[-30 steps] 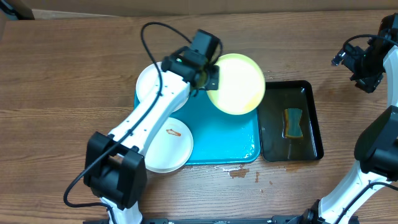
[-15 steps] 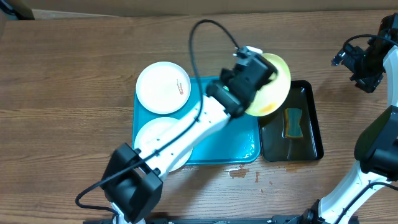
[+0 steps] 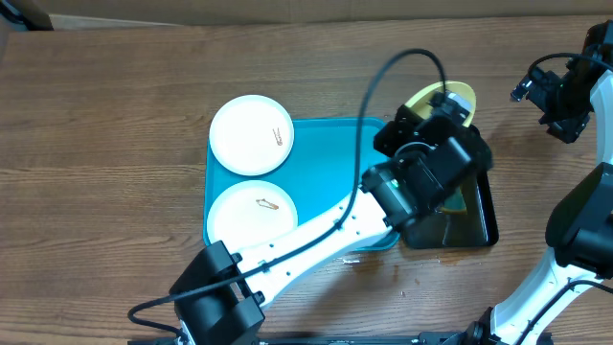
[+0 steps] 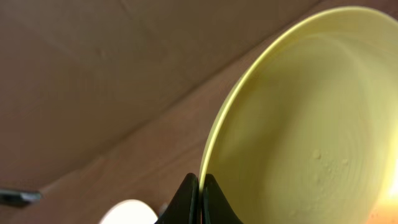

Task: Clean dirty plates on tray and stack at the side
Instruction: 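Lift the yellow plate with the left gripper and tilt it over the black tray, then carry the yellow plate left and set it on the table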

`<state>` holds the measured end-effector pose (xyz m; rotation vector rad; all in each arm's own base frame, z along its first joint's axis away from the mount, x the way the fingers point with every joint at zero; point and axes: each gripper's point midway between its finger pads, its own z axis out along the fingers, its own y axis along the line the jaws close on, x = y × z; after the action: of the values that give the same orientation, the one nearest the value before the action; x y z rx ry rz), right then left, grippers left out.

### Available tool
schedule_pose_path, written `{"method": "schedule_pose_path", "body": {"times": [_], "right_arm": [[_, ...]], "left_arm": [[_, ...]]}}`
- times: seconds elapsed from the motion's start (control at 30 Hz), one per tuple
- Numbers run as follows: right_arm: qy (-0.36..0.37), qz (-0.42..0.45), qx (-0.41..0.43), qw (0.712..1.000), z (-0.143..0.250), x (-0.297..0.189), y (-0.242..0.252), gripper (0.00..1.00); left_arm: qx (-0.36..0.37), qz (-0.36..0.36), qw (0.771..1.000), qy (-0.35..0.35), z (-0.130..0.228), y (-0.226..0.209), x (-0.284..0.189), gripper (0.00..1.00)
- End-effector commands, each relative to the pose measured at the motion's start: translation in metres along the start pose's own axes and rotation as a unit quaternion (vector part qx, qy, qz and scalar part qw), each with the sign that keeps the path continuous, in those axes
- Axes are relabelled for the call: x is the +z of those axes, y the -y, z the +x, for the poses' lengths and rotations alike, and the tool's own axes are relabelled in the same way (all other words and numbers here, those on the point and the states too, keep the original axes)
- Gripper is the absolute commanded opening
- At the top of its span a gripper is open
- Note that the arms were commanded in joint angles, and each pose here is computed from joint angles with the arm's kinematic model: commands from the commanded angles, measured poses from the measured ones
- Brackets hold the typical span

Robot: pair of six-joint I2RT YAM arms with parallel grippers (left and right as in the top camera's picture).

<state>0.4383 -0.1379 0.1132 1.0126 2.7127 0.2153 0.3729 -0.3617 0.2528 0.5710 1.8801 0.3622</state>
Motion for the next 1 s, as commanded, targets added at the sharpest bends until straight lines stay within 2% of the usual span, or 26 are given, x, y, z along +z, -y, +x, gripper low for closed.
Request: {"method": "schedule_pose_path", "body": {"times": [0.0,0.37,0.63,0.7,0.8,0.87,0.97], "right_arm": [[0.019,-0.011,-0.001,1.0,-0.006,-0.015,-0.006,1.0],[0.019,-0.011,-0.001,1.0,-0.006,-0.015,-0.006,1.0],[0.019,-0.011,-0.001,1.0,-0.006,-0.015,-0.006,1.0],[0.019,-0.011,-0.001,1.0,-0.006,-0.015,-0.006,1.0],[0.019,-0.011,-0.001,1.0,-0.006,-0.015,-0.006,1.0],[0.019,-0.011,-0.001,1.0,-0.006,-0.015,-0.006,1.0],[0.019,-0.011,-0.001,1.0,-0.006,-0.015,-0.006,1.0]], "left_arm": [[0.054,-0.039,0.998,0.022,-0.017,-0.006,-0.011,0.04],[0.117,-0.065,0.988,0.081,-0.055,-0.004,-0.031,0.04],[0.088,-0.07,0.989,0.092,-0.062,-0.006,-0.035,0.04],[0.104,-0.069,0.988,0.091,-0.061,-0.004,-0.034,0.04],[0.097,-0.102,0.986,0.086,-0.064,-0.022,-0.029,0.04],[0.049,-0.091,0.991,0.085,-0.06,-0.024,-0.023,0.04],[0.052,-0.021,0.996,0.073,-0.046,0.0,-0.014,0.04]]}}
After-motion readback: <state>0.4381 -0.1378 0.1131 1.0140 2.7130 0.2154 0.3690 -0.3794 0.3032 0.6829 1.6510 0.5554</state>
